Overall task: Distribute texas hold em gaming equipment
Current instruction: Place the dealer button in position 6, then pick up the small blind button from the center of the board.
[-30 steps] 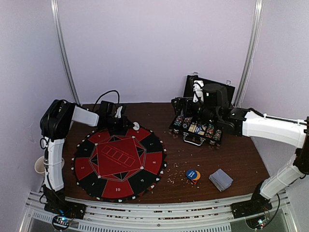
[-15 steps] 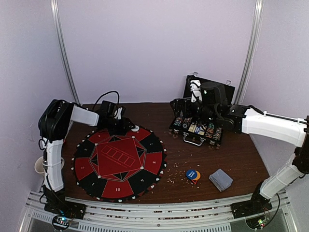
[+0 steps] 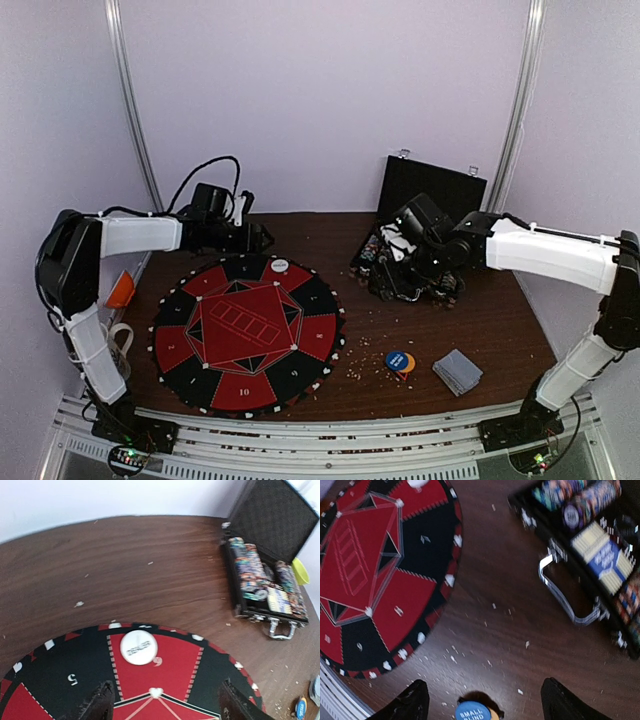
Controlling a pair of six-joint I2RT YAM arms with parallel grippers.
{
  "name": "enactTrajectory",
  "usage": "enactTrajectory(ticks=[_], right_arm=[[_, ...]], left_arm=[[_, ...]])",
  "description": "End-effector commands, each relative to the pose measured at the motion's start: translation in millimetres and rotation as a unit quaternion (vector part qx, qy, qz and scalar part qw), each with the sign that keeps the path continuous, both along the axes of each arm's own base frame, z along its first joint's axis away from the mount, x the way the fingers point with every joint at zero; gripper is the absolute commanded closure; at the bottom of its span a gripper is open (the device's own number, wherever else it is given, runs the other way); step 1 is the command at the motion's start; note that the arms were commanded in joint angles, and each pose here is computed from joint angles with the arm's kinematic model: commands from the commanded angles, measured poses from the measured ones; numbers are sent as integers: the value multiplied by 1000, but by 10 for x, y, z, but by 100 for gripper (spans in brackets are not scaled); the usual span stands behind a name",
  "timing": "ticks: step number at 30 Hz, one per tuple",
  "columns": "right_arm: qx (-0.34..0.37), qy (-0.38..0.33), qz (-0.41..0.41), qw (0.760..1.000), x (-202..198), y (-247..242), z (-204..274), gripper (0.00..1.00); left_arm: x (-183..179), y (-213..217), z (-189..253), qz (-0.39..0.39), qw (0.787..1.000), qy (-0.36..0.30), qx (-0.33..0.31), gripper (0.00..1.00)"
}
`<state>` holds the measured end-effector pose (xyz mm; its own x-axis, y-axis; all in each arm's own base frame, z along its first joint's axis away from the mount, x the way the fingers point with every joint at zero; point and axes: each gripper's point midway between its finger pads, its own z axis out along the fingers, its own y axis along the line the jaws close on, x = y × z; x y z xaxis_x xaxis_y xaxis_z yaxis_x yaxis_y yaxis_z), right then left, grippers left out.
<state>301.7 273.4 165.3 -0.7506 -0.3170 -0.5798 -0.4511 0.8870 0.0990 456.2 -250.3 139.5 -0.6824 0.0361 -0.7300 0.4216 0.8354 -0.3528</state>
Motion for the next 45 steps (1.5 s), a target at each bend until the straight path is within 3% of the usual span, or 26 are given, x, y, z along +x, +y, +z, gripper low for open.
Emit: enactTrajectory(ticks=[1,5,10,14,21,31,45], right_arm=[[-24,113,-47,992,-426,-440,-472,24],[3,163,-65,984,-619,-601,-783,31],[11,180,-73,981,-731,-689,-964,42],[7,179,-71,981,-786,-741,-1077,47],[38,193,-54,979,-974,-707,-1239,54],[69,160,-39,984,-998,-591,-1243,57],[53,149,-34,987,-1058,-577,-1383,61]], left_arm=[[-331,-413,367,-70,996,-55,5,26],[-855,-1064,371,-163,986,-33,5,27],[-1623,-1815,186,-297,954,19,-23,29],[-1904,-2092,-84,-308,950,49,-7,38],[-2509,-2600,-355,-378,921,91,-36,44],[-2670,-2686,-716,-368,919,132,-55,45],[-2753,-2771,-966,-374,907,172,-86,50]])
